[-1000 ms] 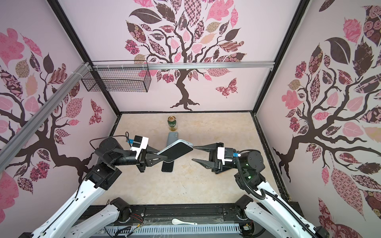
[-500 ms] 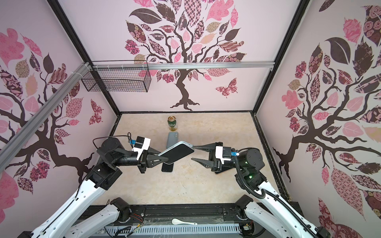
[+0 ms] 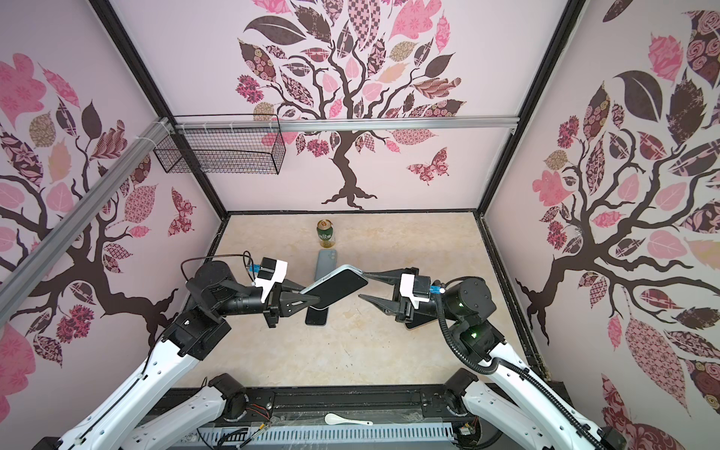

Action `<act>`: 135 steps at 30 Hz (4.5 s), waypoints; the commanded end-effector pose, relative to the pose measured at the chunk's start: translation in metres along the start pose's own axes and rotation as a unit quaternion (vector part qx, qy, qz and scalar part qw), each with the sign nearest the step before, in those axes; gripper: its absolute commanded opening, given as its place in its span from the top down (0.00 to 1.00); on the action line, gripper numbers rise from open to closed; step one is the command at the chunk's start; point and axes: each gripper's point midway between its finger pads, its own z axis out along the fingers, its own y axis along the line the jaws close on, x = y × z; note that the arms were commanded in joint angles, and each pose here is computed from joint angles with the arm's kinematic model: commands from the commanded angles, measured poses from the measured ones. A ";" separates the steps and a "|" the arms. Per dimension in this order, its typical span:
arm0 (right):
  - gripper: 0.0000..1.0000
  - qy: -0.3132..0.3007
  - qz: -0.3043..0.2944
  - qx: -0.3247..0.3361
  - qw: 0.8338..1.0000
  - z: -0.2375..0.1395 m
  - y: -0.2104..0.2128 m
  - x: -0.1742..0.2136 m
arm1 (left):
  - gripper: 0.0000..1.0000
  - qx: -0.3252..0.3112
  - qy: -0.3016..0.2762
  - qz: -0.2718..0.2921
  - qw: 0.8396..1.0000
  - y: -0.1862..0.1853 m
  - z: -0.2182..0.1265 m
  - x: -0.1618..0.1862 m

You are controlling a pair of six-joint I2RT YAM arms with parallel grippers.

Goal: Take the phone out of the phone case

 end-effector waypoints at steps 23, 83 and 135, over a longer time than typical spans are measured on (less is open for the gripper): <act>0.55 -0.006 -0.016 0.007 1.000 -0.009 0.007 -0.006 | 1.00 -0.008 -0.047 0.071 0.996 -0.014 -0.010 -0.041; 0.60 -0.162 0.176 -0.115 0.964 0.029 0.021 -0.058 | 1.00 -0.045 -0.209 0.036 0.976 -0.005 -0.011 -0.097; 0.78 -0.263 0.165 -0.138 0.940 0.073 0.021 -0.103 | 1.00 -0.012 -0.306 -0.047 0.951 0.006 0.002 -0.111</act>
